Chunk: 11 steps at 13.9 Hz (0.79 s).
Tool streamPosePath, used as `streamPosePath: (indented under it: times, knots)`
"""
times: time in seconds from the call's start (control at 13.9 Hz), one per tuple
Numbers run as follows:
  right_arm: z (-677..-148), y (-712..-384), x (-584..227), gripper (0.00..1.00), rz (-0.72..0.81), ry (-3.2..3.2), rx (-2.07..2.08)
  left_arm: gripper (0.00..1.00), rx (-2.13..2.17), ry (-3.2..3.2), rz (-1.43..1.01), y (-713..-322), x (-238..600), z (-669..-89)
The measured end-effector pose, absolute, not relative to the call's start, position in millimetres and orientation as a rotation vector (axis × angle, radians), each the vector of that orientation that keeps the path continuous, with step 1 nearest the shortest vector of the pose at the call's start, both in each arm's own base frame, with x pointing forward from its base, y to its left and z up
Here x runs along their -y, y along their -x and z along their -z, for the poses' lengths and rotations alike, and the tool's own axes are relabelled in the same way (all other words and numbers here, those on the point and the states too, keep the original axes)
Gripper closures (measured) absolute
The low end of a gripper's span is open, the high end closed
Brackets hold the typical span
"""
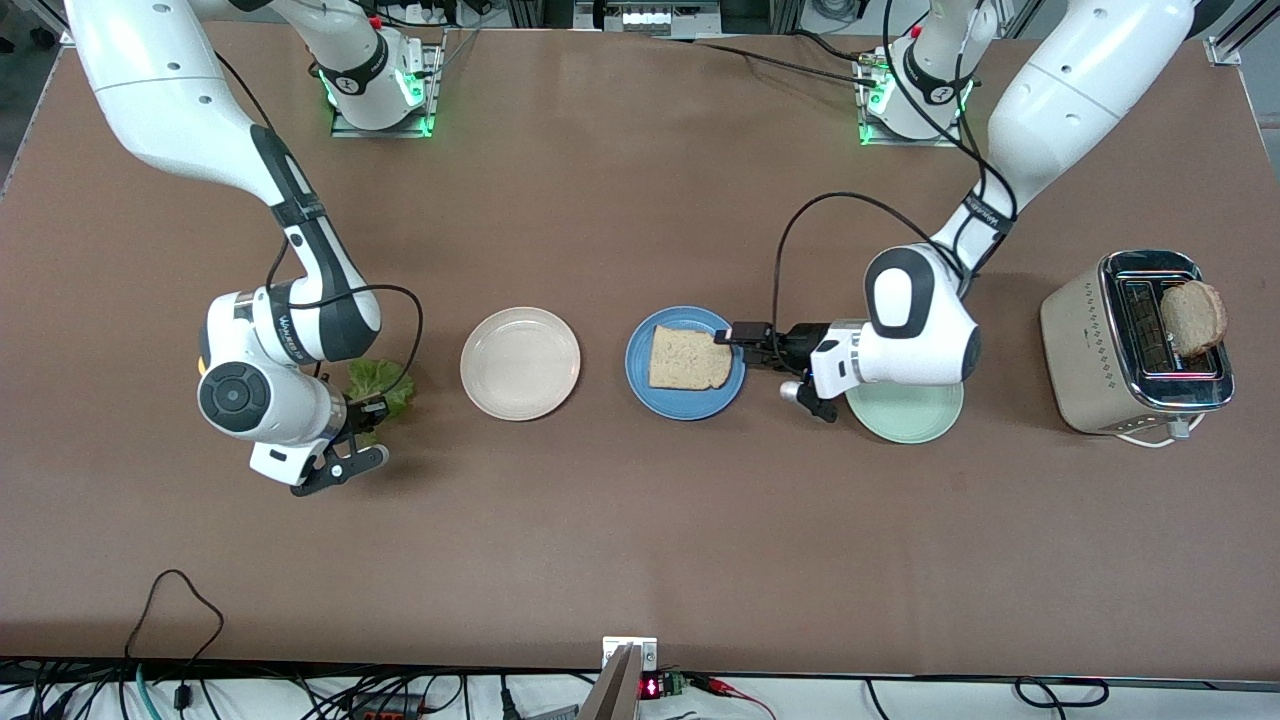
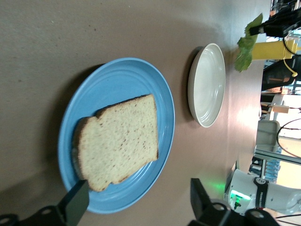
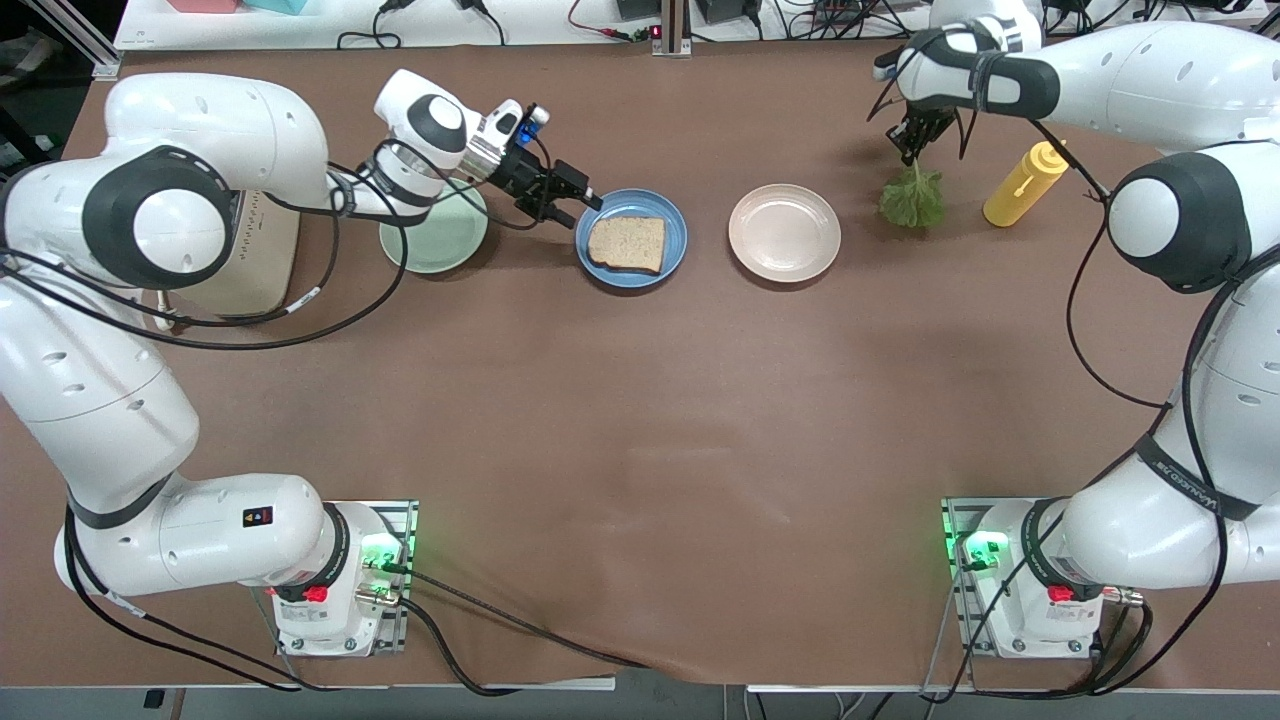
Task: Make sandwich in blue plate with both arms
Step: 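Lower the bread onto the blue plate and open the left gripper, then place the lettuce on the bread while the left gripper withdraws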
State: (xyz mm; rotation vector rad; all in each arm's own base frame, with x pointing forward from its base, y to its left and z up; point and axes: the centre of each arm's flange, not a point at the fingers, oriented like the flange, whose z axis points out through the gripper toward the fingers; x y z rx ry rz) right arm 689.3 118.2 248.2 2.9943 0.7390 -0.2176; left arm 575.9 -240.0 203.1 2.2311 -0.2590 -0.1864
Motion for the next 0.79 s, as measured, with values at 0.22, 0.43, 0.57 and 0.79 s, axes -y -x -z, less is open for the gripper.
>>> streamPosePath:
  times: [0.22, 0.43, 0.57, 0.79]
  knots:
    - [-288, -689, -156, 0.96, 0.242, -2.970, -0.949, 0.00, 0.434, -2.326, 0.181, -582, 215, -233]
    - [-317, -676, -214, 0.96, 0.209, -2.941, -1.210, 0.00, 0.573, -2.450, 0.207, -590, 182, -256]
    - [-332, -663, -256, 0.96, 0.169, -2.930, -1.343, 0.00, 0.588, -2.530, 0.276, -598, 163, -271]
    - [-359, -641, -318, 0.96, 0.098, -2.913, -1.510, 0.00, 0.619, -2.672, 0.466, -605, 148, -301]
